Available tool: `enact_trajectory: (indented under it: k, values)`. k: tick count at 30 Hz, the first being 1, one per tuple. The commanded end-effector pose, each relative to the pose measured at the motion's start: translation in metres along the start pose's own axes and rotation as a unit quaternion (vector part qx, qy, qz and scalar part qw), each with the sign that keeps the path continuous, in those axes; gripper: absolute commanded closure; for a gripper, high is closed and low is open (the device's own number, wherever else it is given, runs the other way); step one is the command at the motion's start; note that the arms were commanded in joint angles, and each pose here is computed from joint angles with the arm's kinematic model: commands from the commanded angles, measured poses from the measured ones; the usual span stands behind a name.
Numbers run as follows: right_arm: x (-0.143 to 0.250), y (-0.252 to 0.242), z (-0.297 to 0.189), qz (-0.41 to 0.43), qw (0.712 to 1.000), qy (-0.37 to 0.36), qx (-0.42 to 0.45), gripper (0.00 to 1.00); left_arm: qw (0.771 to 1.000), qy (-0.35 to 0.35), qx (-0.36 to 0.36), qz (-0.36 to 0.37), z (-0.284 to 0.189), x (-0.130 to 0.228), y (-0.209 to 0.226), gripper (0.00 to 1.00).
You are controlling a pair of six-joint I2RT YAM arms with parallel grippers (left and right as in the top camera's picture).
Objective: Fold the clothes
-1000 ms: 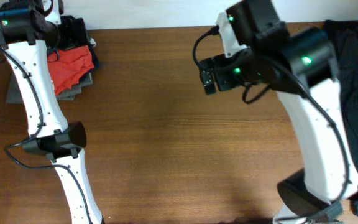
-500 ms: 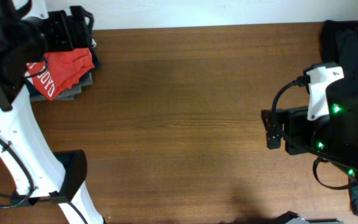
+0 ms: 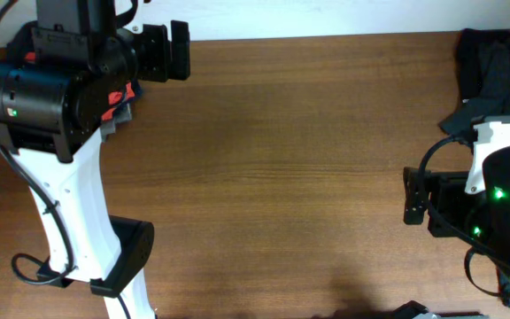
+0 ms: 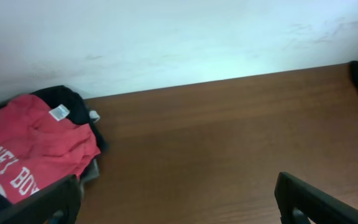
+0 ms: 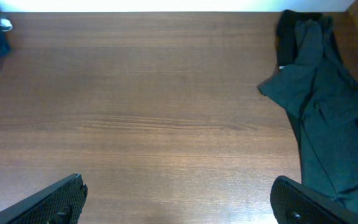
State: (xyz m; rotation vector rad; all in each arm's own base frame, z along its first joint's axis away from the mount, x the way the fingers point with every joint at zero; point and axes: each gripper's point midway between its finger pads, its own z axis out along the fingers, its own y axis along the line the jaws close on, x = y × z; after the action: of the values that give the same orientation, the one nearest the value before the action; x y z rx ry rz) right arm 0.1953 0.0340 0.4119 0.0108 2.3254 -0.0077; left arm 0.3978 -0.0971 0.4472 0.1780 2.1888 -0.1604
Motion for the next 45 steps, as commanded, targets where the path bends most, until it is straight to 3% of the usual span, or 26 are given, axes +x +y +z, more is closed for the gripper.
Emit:
enact_trajectory:
  k: [1, 5, 10, 15, 21, 26, 29, 33, 45]
  values:
    - [0.000, -0.006, 0.001, 0.004, 1.000, -0.002, 0.019, 0.01, 0.999, -0.049, -0.018, 0.007, -0.050, -0.010, 0.008, 0.01]
    - [0.000, -0.006, 0.001, 0.004, 1.000, -0.002, 0.020, 0.01, 0.997, -0.051, -0.055, 0.005, -0.080, -0.002, 0.022, 0.01]
    - [0.000, -0.005, 0.001, 0.004, 1.000, -0.001, 0.019, 0.01, 0.992, 0.018, -0.118, -0.029, -0.091, 0.042, 0.045, 0.01]
    - [-0.001, -0.005, 0.001, 0.018, 1.000, -0.004, 0.018, 0.01, 0.990, 0.045, -0.126, -0.040, -0.098, 0.070, 0.049, 0.01]
    - [-0.002, -0.005, 0.001, 0.018, 1.000, -0.004, 0.018, 0.01, 0.980, 0.131, -0.139, -0.050, -0.044, 0.119, 0.051, 0.01]
    - [0.000, -0.006, 0.002, 0.015, 1.000, -0.002, 0.020, 0.01, 0.970, 0.189, -0.133, -0.069, 0.019, 0.180, 0.048, 0.01]
    - [0.000, -0.006, 0.002, 0.012, 1.000, -0.001, 0.020, 0.01, 0.977, 0.184, -0.101, -0.044, 0.034, 0.207, 0.041, 0.01]
    - [-0.001, -0.005, 0.004, 0.012, 1.000, 0.000, 0.023, 0.01, 0.987, 0.155, -0.040, -0.006, 0.021, 0.219, 0.026, 0.01]
    - [-0.016, 0.013, 0.050, -0.005, 0.998, 0.034, 0.050, 0.01, 0.985, 0.153, -0.077, 0.035, 0.006, 0.242, 0.042, 0.01]
